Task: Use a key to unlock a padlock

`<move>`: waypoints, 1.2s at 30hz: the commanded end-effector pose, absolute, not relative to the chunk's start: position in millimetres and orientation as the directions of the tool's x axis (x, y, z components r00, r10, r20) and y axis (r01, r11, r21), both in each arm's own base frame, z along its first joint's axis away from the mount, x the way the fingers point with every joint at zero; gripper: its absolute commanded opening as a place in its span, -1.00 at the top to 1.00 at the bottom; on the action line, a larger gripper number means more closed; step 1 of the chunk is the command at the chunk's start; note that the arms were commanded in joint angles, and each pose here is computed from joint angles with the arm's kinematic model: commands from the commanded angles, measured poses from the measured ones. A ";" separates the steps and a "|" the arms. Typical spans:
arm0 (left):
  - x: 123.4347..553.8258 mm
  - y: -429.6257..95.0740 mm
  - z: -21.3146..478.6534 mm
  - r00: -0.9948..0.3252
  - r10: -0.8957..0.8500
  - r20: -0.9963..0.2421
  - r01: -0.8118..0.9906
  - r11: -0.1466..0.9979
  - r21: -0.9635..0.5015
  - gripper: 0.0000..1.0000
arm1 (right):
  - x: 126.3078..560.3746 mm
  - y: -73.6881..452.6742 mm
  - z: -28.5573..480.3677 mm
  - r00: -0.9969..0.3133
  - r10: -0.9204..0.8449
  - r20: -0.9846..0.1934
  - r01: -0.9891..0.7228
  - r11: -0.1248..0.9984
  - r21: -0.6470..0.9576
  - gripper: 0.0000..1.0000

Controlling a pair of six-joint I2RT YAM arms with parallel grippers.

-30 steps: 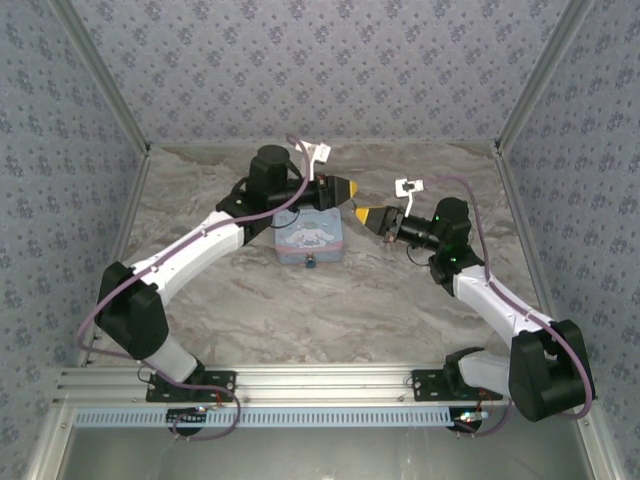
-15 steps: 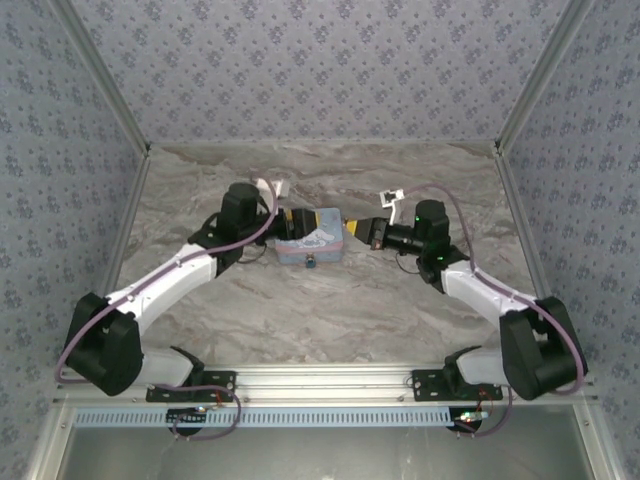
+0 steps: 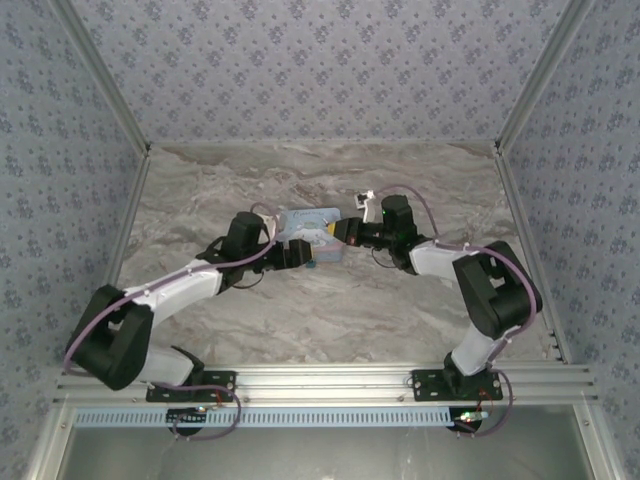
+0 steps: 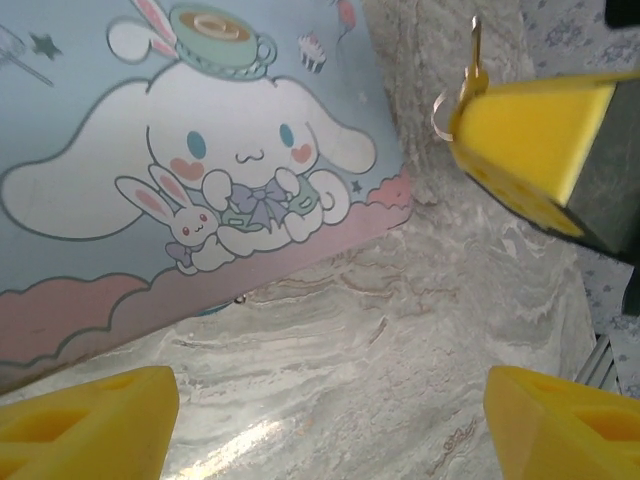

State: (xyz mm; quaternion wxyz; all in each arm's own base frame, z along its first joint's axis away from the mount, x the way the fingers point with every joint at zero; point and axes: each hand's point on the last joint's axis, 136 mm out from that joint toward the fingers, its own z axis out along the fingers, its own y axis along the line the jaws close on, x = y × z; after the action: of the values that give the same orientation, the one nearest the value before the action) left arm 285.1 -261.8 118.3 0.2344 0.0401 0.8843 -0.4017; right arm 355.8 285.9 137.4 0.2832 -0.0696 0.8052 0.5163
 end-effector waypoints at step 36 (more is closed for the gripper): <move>332.4 -293.5 71.6 -0.648 0.003 -0.761 0.597 0.622 -0.506 -0.43 | 380.4 286.6 98.6 -0.859 0.206 -0.468 -0.287 0.562 0.776 0.98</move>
State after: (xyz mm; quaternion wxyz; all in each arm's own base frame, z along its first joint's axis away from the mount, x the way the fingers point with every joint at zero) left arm 321.2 -279.9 53.2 0.3418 0.1617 0.8457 -0.3766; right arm 377.1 288.0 109.4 0.2708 -0.0382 0.8306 0.4851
